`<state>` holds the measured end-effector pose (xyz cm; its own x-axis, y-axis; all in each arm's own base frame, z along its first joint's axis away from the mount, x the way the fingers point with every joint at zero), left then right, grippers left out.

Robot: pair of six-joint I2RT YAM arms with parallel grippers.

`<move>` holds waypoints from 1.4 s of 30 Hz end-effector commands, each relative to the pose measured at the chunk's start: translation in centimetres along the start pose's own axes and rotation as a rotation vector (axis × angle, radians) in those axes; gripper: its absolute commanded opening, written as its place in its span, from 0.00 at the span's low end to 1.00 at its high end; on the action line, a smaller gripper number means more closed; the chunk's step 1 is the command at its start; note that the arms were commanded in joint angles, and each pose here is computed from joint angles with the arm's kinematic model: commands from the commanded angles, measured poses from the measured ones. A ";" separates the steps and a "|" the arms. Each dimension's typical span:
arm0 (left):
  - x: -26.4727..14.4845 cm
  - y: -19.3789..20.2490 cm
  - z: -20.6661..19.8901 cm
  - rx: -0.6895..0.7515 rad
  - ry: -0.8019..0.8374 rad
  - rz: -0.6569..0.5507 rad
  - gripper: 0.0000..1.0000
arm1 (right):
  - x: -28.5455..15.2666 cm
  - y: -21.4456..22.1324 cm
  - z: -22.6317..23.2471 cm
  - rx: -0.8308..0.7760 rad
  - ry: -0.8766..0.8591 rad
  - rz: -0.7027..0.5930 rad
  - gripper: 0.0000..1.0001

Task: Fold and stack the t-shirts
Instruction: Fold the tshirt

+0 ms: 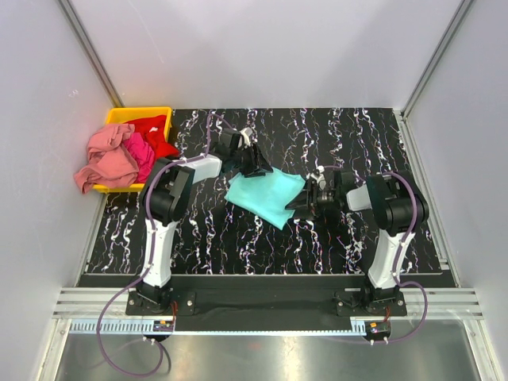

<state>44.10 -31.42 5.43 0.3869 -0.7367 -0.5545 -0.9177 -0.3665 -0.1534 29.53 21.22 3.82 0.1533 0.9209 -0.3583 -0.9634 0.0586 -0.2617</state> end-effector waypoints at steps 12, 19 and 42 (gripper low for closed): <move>0.7 -0.7 1.9 -0.019 -0.028 -0.039 0.49 | 0.4 0.6 2.7 0.023 -0.187 -0.030 0.32; 0.7 -0.9 1.8 -0.025 -0.023 -0.043 0.48 | 1.0 1.7 1.7 0.049 -0.161 -0.024 0.52; -1.0 -0.8 -0.4 -0.057 -0.001 -0.045 0.50 | 0.9 2.6 -2.2 0.132 0.177 -0.001 0.03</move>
<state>44.41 -31.01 4.53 0.4038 -0.7194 -0.5651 -0.9037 -0.4099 -0.1239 27.84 22.14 1.74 0.1682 0.9040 -0.3929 -0.9726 0.0872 -0.2157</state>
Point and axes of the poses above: each gripper's point midway between its finger pads, its own x axis out along the fingers, its own z axis along the line the jaws close on, y = z × x, the point moved 1 cm from there along -x, back along the fingers, and after that the axes turned 15 degrees about -x, right-handed, at the moved point
